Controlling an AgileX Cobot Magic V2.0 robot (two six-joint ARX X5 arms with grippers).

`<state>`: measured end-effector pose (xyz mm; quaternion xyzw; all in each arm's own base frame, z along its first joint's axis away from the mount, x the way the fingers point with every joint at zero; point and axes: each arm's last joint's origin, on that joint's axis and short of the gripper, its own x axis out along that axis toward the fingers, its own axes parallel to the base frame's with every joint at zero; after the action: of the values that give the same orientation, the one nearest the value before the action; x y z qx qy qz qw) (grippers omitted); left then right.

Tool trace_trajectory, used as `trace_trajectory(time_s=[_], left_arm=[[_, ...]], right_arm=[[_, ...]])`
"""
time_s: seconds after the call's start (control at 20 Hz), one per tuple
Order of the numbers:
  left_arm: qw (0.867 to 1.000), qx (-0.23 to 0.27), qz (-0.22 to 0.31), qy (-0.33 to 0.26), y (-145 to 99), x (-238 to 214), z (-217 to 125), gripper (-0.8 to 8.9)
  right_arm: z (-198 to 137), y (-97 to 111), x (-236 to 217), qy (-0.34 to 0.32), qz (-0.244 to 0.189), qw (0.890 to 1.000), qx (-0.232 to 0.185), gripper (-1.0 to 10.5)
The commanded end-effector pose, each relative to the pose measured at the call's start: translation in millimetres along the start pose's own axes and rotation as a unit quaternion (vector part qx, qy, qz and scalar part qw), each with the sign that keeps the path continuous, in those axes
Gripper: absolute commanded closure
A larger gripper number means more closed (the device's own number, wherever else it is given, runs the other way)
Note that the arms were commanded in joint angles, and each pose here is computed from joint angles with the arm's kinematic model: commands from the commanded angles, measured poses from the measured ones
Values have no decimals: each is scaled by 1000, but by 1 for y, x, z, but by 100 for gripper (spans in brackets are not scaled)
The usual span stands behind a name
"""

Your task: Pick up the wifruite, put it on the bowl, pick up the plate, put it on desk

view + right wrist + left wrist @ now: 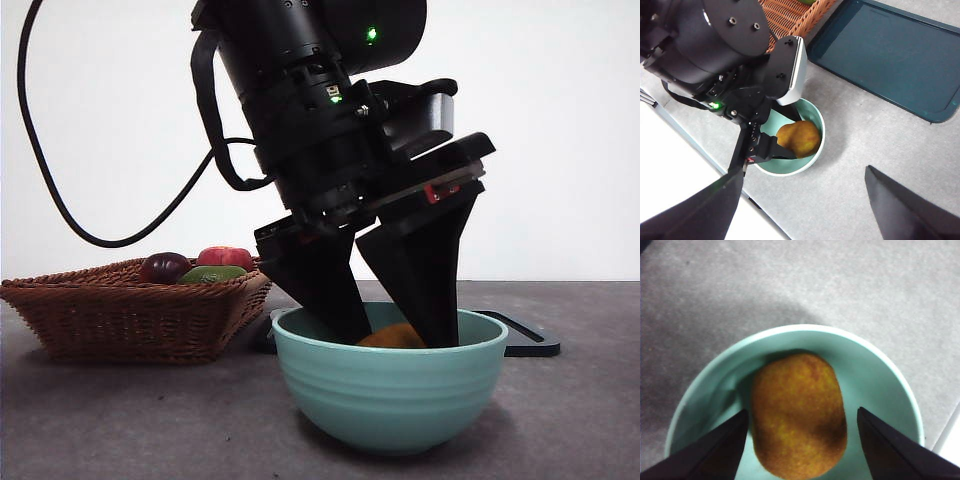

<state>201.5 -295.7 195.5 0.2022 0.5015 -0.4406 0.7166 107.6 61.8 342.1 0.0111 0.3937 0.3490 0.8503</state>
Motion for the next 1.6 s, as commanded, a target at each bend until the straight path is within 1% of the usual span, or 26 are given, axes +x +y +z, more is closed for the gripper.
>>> trace_trajectory(time_s=[0.05, 0.25, 0.5, 0.7, 0.95, 1.0, 1.1, 1.25, 1.45, 1.6], left_arm=[[1000, 9, -3, -11, -5, -4, 6, 463], [997, 17, -3, -70, -10, -44, 13, 464], [986, 8, 9, -167, -5, -116, 8, 465], [974, -24, 32, -223, 10, -171, -11, 466], [963, -70, 72, -251, 28, -218, -45, 466], [961, -76, 75, -254, 29, -224, -52, 466], [959, -83, 61, -263, 28, -232, -68, 466], [958, -97, 49, -264, 24, -227, -95, 466], [965, -103, -11, -242, 17, -207, -129, 467], [968, -102, -42, -225, 13, -202, -139, 469]], right_arm=[[5, 2, -3, -9, 2, 1000, -2, 558], [5, 2, -3, -9, 2, 1000, -2, 558], [5, 2, -3, -9, 2, 1000, -2, 558], [5, 2, -3, -9, 2, 1000, -2, 558], [5, 2, -3, -9, 2, 1000, -2, 558], [5, 2, -3, -9, 2, 1000, -2, 558], [5, 2, -3, -9, 2, 1000, -2, 558], [5, 2, -3, -9, 2, 1000, -2, 558], [5, 2, -3, -9, 2, 1000, -2, 558], [5, 2, -3, -9, 2, 1000, -2, 558]])
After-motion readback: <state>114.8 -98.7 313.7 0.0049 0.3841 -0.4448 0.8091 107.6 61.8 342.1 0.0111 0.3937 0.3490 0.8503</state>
